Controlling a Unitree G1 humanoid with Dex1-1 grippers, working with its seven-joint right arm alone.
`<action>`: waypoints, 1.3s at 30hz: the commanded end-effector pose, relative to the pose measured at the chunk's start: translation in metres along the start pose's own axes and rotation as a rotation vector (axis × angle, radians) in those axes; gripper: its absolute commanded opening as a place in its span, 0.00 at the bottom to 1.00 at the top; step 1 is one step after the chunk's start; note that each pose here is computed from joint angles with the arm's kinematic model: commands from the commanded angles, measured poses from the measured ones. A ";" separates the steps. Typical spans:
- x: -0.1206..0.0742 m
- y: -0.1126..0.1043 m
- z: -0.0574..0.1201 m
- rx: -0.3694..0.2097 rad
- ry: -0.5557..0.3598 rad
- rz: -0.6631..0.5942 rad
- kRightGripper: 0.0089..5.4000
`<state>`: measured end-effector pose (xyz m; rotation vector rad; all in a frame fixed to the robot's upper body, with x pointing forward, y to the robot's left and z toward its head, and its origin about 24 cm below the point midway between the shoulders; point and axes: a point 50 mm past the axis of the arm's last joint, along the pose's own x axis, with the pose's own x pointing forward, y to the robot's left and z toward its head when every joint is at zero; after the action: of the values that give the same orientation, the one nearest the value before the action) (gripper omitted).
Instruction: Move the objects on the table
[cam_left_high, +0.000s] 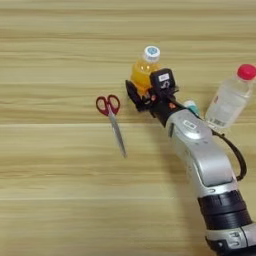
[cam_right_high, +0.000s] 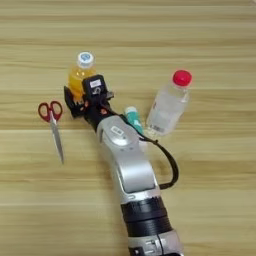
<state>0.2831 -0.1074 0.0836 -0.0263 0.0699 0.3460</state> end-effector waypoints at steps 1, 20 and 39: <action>-0.003 -0.004 0.024 -0.001 -0.150 -0.010 0.64; -0.015 -0.004 -0.013 0.025 -0.072 -0.016 0.64; -0.017 -0.003 -0.018 0.015 -0.061 -0.005 0.80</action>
<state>0.2593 -0.1196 0.0450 0.0146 0.1257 0.3275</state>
